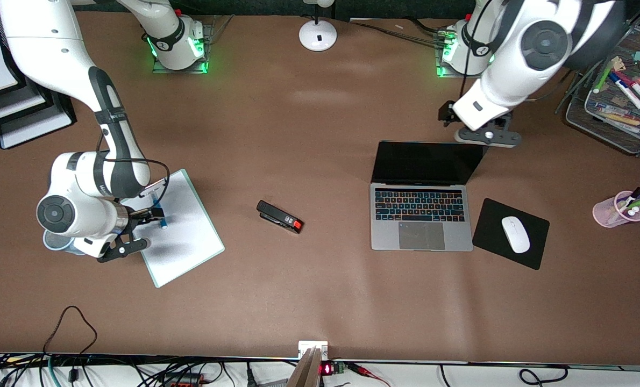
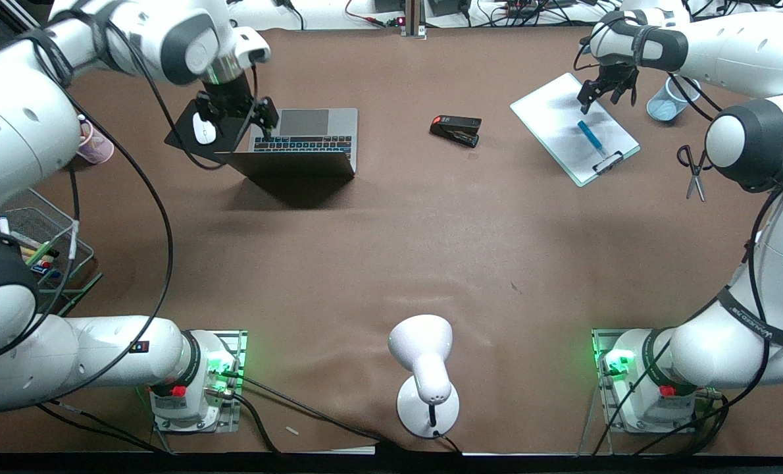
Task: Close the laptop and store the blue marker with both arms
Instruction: 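Grasp the blue marker with the right gripper while the left gripper approaches the laptop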
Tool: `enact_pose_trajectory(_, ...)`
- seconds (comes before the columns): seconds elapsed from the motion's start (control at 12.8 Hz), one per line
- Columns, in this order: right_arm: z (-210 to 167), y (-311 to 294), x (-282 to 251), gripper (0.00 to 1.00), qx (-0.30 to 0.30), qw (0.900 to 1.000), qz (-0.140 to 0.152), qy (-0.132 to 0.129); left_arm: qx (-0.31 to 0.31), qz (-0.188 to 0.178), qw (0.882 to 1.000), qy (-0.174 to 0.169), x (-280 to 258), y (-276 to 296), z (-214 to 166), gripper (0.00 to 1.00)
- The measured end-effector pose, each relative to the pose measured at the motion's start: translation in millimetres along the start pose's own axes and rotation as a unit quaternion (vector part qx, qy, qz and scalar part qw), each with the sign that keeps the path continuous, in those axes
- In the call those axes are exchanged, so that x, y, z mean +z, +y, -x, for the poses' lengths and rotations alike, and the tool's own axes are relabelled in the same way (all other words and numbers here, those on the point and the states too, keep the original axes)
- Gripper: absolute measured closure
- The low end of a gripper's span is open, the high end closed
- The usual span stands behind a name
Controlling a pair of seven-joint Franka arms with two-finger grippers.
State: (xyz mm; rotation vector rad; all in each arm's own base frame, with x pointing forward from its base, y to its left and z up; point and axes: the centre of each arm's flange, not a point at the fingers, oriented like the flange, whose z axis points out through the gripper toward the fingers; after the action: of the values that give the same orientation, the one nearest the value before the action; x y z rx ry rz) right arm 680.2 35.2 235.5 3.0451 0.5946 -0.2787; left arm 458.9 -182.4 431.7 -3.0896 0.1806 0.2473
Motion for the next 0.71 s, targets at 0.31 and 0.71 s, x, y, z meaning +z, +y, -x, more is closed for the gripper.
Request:
enact_pose_trajectory(0.31, -3, -2, 23, 0.0, -0.039, 0.999, 0.002, 0.002, 0.004, -0.01, 1.0, 0.011, 26, 11, 15, 0.0)
enact_pose_trajectory(0.71, -5, -10, 42, 0.12, -0.056, 0.998, 0.005, 0.006, 0.001, -0.012, 1.0, 0.012, 43, 7, 20, 0.0)
